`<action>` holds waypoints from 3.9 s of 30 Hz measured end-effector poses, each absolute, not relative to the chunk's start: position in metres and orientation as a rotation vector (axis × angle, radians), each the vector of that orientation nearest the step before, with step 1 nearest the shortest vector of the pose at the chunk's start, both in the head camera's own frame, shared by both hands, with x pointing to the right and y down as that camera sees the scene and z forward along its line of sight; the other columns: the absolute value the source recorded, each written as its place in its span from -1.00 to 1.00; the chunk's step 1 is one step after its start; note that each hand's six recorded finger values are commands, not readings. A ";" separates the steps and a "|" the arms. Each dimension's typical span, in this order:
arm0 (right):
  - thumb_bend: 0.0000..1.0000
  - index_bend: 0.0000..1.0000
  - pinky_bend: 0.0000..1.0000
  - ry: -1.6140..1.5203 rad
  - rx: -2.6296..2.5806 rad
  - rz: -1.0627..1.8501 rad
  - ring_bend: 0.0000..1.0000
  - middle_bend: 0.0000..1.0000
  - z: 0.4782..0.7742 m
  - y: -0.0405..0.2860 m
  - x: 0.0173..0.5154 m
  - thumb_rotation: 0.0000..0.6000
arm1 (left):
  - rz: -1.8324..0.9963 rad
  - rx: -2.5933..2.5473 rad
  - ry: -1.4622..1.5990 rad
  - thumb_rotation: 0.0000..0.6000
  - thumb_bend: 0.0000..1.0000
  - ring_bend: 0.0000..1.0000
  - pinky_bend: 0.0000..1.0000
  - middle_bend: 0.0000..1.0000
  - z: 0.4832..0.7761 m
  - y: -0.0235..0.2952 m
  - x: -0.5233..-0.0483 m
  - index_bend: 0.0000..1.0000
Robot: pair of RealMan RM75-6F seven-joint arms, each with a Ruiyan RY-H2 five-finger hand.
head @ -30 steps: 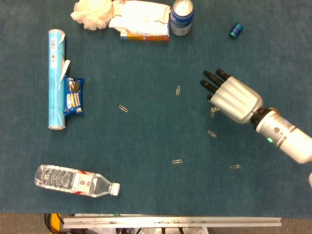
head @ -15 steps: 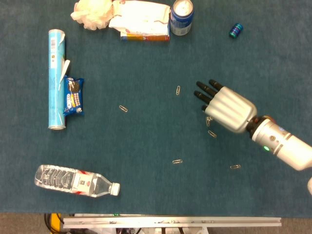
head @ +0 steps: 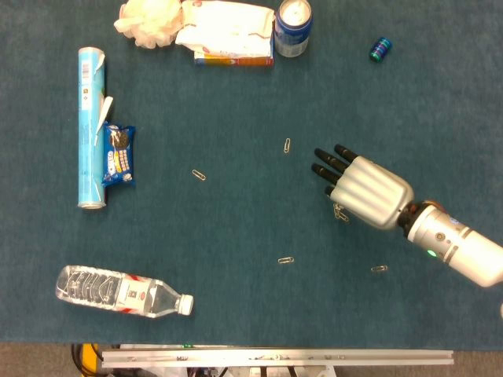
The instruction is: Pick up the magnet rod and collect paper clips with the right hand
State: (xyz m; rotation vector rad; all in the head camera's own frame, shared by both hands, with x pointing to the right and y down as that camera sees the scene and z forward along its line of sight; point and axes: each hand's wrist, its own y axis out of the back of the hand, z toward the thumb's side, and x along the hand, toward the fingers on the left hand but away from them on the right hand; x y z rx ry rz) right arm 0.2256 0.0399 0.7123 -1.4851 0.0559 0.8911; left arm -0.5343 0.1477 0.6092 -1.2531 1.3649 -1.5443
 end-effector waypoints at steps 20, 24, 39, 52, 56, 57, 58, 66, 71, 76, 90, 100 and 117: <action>-0.46 0.20 -0.62 0.081 -1.517 0.892 -0.85 -0.62 0.710 0.054 0.236 1.00 | -1.564 -1.251 1.364 1.00 -0.40 -0.16 0.31 -0.12 0.612 0.149 -0.538 -0.01; -0.46 0.20 -0.62 0.078 -1.525 0.881 -0.85 -0.62 0.704 0.058 0.239 1.00 | -1.565 -1.249 1.360 1.00 -0.40 -0.16 0.32 -0.12 0.612 0.149 -0.537 -0.01; -0.46 0.20 -0.62 0.108 -1.539 0.865 -0.85 -0.62 0.691 0.081 0.259 1.00 | -1.573 -1.231 1.342 1.00 -0.40 -0.16 0.32 -0.12 0.612 0.147 -0.533 -0.01; -0.46 0.20 -0.62 0.129 -1.569 0.869 -0.85 -0.62 0.688 0.100 0.275 1.00 | -1.577 -1.232 1.339 1.00 -0.40 -0.16 0.32 -0.12 0.615 0.146 -0.531 -0.01; -0.46 0.20 -0.62 0.135 -1.574 0.867 -0.85 -0.62 0.687 0.105 0.278 1.00 | -1.577 -1.235 1.337 1.00 -0.40 -0.16 0.31 -0.12 0.616 0.146 -0.530 -0.01; -0.46 0.20 -0.62 0.136 -1.576 0.866 -0.85 -0.62 0.686 0.107 0.279 1.00 | -1.577 -1.236 1.338 1.00 -0.40 -0.16 0.31 -0.12 0.617 0.146 -0.529 -0.01; -0.46 0.20 -0.62 0.137 -1.578 0.865 -0.85 -0.62 0.686 0.108 0.280 1.00 | -1.576 -1.237 1.339 1.00 -0.40 -0.16 0.31 -0.12 0.617 0.146 -0.529 -0.01; -0.44 0.20 -0.62 0.142 -1.593 0.876 -0.85 -0.62 0.685 0.115 0.288 1.00 | -1.576 -1.242 1.335 1.00 -0.40 -0.16 0.31 -0.12 0.619 0.145 -0.527 -0.01; -0.44 0.20 -0.62 0.151 -1.601 0.890 -0.85 -0.62 0.688 0.117 0.292 1.00 | -1.579 -1.242 1.337 1.00 -0.40 -0.16 0.32 -0.12 0.619 0.145 -0.527 -0.01; -0.44 0.20 -0.62 0.164 -1.608 0.902 -0.85 -0.62 0.692 0.118 0.294 1.00 | -1.581 -1.242 1.339 1.00 -0.40 -0.16 0.31 -0.12 0.620 0.145 -0.528 -0.01; -0.44 0.20 -0.62 0.093 -1.587 0.923 -0.85 -0.62 0.686 0.106 0.298 1.00 | -1.578 -1.245 1.338 1.00 -0.40 -0.16 0.32 -0.12 0.620 0.145 -0.528 -0.01; -0.44 0.20 -0.62 -0.043 -1.523 1.003 -0.85 -0.62 0.683 0.074 0.314 1.00 | -1.580 -1.250 1.326 1.00 -0.40 -0.16 0.32 -0.12 0.622 0.143 -0.525 -0.01; -0.64 -0.06 -0.62 -0.081 -1.448 1.195 -0.85 -0.62 0.703 0.051 0.344 1.00 | -1.587 -1.256 1.315 1.00 -0.40 -0.16 0.32 -0.12 0.625 0.143 -0.523 -0.01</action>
